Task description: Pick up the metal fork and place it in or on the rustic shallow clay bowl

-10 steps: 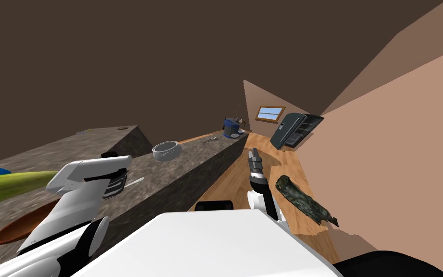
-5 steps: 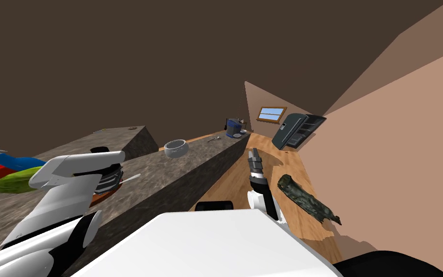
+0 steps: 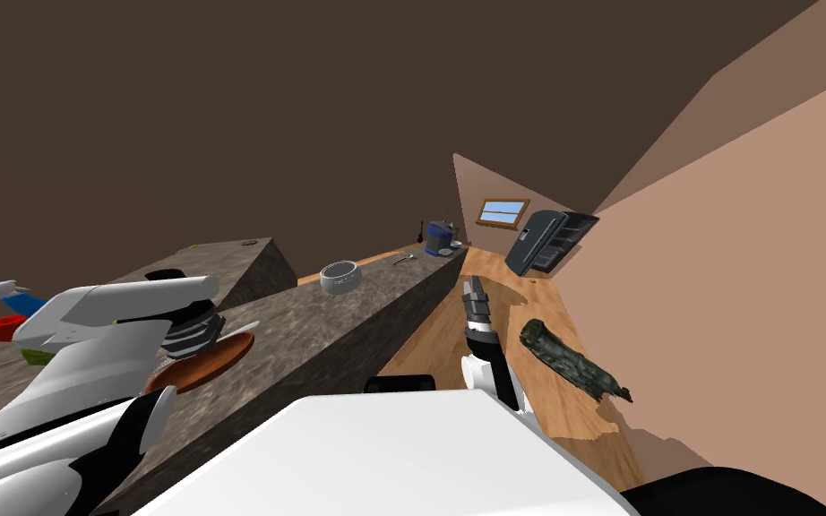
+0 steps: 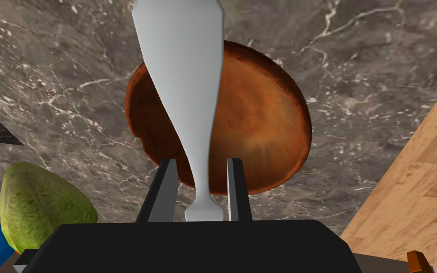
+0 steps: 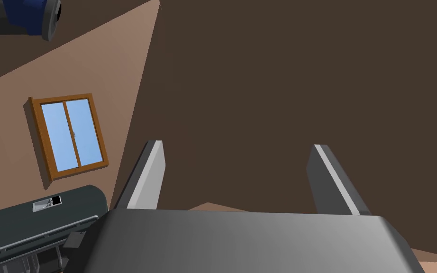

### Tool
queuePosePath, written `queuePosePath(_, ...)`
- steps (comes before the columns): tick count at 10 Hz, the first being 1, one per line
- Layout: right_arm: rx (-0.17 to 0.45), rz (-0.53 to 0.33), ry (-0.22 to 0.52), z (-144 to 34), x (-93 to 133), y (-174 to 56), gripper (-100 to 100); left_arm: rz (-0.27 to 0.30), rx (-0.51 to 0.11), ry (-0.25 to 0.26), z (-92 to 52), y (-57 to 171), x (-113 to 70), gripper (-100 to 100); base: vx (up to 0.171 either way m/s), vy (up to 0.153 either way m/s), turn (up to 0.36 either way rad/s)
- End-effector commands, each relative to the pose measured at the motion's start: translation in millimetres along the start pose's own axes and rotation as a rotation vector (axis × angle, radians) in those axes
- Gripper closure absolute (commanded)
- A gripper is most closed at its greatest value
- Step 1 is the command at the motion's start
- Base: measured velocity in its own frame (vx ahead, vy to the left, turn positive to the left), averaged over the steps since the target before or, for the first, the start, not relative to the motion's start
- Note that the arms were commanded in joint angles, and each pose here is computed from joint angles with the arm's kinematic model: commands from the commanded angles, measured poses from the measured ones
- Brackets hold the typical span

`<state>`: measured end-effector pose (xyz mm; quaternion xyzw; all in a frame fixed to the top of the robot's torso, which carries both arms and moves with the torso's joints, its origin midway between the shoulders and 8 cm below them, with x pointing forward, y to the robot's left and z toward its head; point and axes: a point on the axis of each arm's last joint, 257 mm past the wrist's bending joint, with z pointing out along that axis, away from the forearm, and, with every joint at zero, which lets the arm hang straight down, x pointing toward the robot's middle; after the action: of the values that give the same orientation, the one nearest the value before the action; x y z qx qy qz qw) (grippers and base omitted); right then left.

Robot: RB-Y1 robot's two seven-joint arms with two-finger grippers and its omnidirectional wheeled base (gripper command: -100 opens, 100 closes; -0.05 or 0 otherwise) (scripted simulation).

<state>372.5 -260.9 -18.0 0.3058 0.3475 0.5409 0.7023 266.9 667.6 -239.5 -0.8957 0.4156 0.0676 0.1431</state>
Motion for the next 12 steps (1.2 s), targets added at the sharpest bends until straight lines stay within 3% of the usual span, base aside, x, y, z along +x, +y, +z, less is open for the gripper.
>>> queuePosePath(1,0.000,0.000,0.000,0.0,0,0,0,0.000,-0.033,0.020,-1.7,6,-0.4,100,-0.017,0.177,-0.051)
queuePosePath(4,0.000,0.000,0.000,0.0,0,0,0,0.000,-0.088,0.037,-4.8,17,-0.9,100,-0.019,0.039,-0.056)
queuePosePath(5,0.000,0.000,0.000,0.0,0,0,0,0.000,-0.071,0.034,-4.3,14,-1.2,100,0.000,0.000,0.000)
queuePosePath(6,0.000,0.000,0.000,0.0,0,0,0,0.000,-0.076,0.035,-4.3,15,-1.1,-100,0.000,0.000,0.000)
queuePosePath(10,0.000,0.000,0.000,0.0,0,0,0,0.001,-0.076,0.034,-4.3,15,-1.1,-100,0.000,0.000,0.000)
queuePosePath(11,0.000,0.000,0.000,0.0,0,0,0,0.001,-0.076,0.034,-4.3,15,-1.1,0,0.000,0.000,0.000)
queuePosePath(12,0.000,0.000,0.000,0.0,0,0,0,-0.013,-0.079,0.032,-19.0,12,-9.7,-100,-0.014,0.002,-0.091)
